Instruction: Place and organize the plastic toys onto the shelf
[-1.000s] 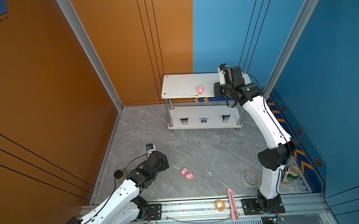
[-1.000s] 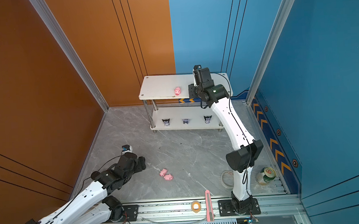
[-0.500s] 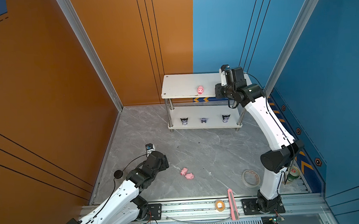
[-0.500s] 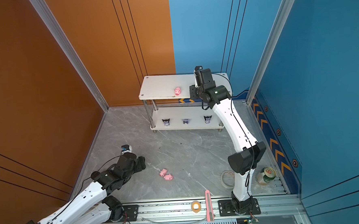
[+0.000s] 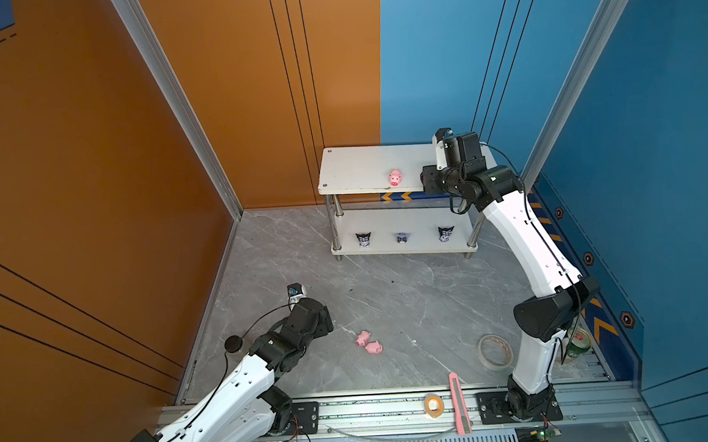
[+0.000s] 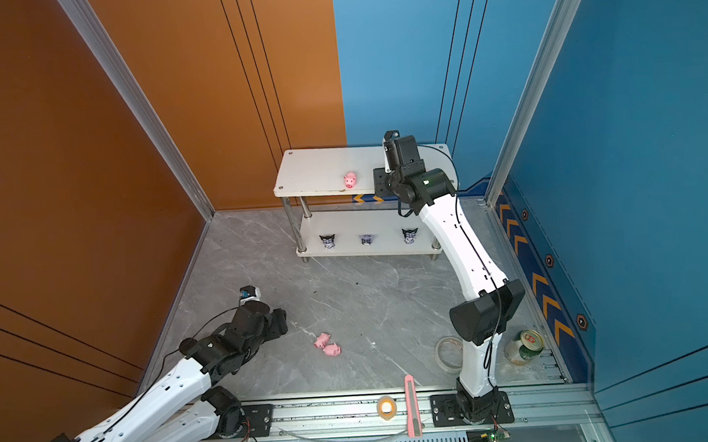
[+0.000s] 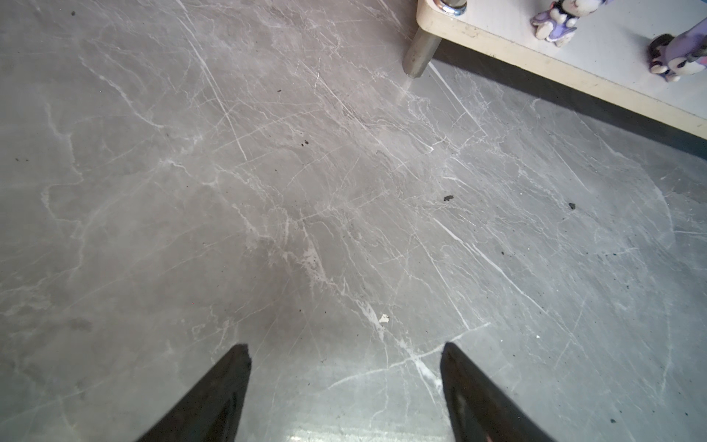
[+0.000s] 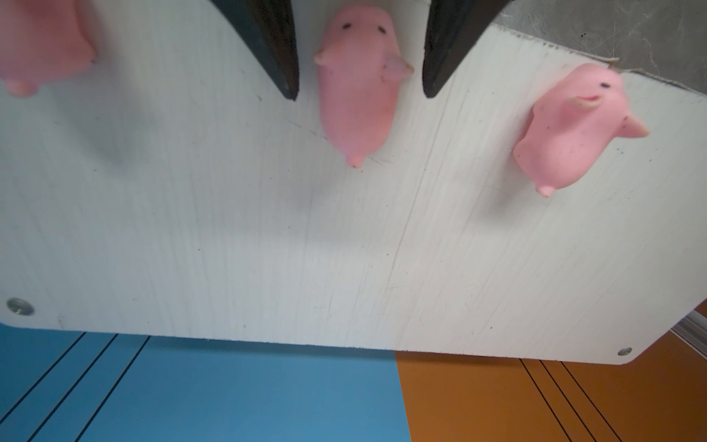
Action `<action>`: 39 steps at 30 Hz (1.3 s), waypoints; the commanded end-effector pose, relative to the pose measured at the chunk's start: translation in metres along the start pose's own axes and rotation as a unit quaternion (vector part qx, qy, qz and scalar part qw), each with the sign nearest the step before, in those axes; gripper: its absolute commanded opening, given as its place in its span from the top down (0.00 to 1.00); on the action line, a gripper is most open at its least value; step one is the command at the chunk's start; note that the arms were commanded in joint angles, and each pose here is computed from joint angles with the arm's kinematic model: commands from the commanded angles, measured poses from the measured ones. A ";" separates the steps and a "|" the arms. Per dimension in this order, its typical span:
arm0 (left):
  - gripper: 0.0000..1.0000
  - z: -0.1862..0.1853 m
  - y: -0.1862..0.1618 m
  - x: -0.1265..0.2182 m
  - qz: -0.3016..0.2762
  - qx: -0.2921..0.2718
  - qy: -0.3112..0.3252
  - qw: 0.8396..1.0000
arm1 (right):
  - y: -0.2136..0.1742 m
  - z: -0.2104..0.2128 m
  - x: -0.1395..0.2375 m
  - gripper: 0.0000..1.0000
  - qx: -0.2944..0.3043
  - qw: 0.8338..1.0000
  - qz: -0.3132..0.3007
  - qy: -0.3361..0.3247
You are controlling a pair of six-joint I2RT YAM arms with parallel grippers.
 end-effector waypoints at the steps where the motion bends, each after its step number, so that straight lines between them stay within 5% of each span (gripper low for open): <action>1: 0.20 -0.001 0.003 0.003 0.000 0.003 -0.005 1.000 | 0.007 -0.002 0.014 0.45 -0.008 1.000 -0.007 0.002; 12: 0.20 0.003 -0.001 0.005 -0.002 0.005 -0.004 1.000 | 0.024 0.004 0.075 0.36 -0.008 0.998 -0.052 0.019; 18: 0.20 0.007 -0.003 0.010 -0.003 0.007 -0.004 1.000 | -0.002 0.015 0.121 0.35 0.008 0.997 -0.066 0.039; 25: 0.36 0.000 -0.015 0.009 0.016 0.005 -0.026 1.000 | -0.102 0.048 0.140 0.61 0.065 0.993 -0.020 0.098; 31: 0.33 -0.017 -0.038 0.011 0.026 -0.037 -0.042 0.998 | -0.211 0.065 0.119 0.78 0.101 0.981 0.090 0.136; 35: 0.32 -0.023 -0.053 0.012 0.027 -0.049 -0.048 0.997 | -0.286 0.082 0.100 0.86 0.119 0.958 0.179 0.187; 39: 0.43 -0.023 -0.060 0.010 0.027 -0.044 -0.047 0.998 | -0.359 0.103 0.090 0.88 0.157 0.928 0.263 0.212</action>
Point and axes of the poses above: each gripper's point midway between its finger pads, its own x axis back along the fingers, its own z axis along the line the jaws close on, y = z × x, the point moved 1 cm from there along x, back along the fingers, and after that the axes turned 9 degrees about -x, right-handed, at the moved point
